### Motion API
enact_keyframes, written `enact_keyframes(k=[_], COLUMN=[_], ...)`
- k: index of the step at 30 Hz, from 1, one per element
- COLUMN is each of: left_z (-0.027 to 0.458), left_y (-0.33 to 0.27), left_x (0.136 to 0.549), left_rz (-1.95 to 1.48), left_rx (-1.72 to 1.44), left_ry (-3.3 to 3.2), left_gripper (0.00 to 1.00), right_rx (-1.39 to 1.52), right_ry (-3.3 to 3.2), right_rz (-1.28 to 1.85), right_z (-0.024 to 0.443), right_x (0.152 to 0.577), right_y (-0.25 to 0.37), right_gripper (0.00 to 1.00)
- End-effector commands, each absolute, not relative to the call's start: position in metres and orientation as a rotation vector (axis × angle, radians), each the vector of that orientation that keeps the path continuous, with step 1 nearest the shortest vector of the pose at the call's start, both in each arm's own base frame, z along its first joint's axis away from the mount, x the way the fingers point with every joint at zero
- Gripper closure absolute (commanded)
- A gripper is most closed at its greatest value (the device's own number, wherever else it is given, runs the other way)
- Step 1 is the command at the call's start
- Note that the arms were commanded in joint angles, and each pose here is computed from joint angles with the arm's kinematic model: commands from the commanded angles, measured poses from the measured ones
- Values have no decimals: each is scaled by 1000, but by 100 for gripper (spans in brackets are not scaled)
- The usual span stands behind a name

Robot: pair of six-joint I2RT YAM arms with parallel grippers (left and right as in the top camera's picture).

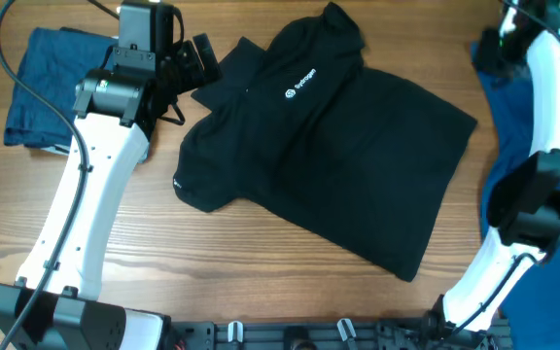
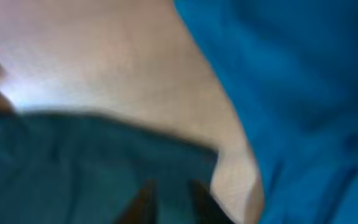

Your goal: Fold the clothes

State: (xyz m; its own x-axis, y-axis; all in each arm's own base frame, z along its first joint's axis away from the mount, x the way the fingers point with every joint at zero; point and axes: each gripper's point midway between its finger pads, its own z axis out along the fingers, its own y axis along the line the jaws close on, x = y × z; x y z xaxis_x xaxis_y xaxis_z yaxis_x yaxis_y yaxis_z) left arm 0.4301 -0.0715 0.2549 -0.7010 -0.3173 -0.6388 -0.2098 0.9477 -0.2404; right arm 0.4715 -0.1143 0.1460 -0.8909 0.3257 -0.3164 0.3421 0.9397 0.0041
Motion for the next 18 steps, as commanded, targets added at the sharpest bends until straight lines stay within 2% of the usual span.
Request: enact_keyframes(k=[1, 3, 8, 11, 14, 18], left_z=[253, 253, 253, 253, 253, 253], left_y=[-70, -70, -70, -70, -70, -70], left_x=[430, 430, 430, 430, 430, 431], left_rz=[-195, -195, -195, -195, -195, -196], left_rx=[-377, -377, -377, -377, -377, -378], left_ry=[2374, 2374, 2374, 2374, 2374, 2373], left_gripper=[0, 0, 0, 0, 0, 0], right_rx=[532, 542, 582, 662, 690, 696], right_ry=[2956, 3006, 2957, 2920, 2891, 2829], right_rz=[133, 139, 93, -123, -350, -290], right_z=[91, 64, 7, -12, -10, -1], right_x=[442, 429, 426, 418, 410, 428], right_y=[-86, -82, -87, -111, -140, -144], right_gripper=[91, 92, 95, 96, 96, 96])
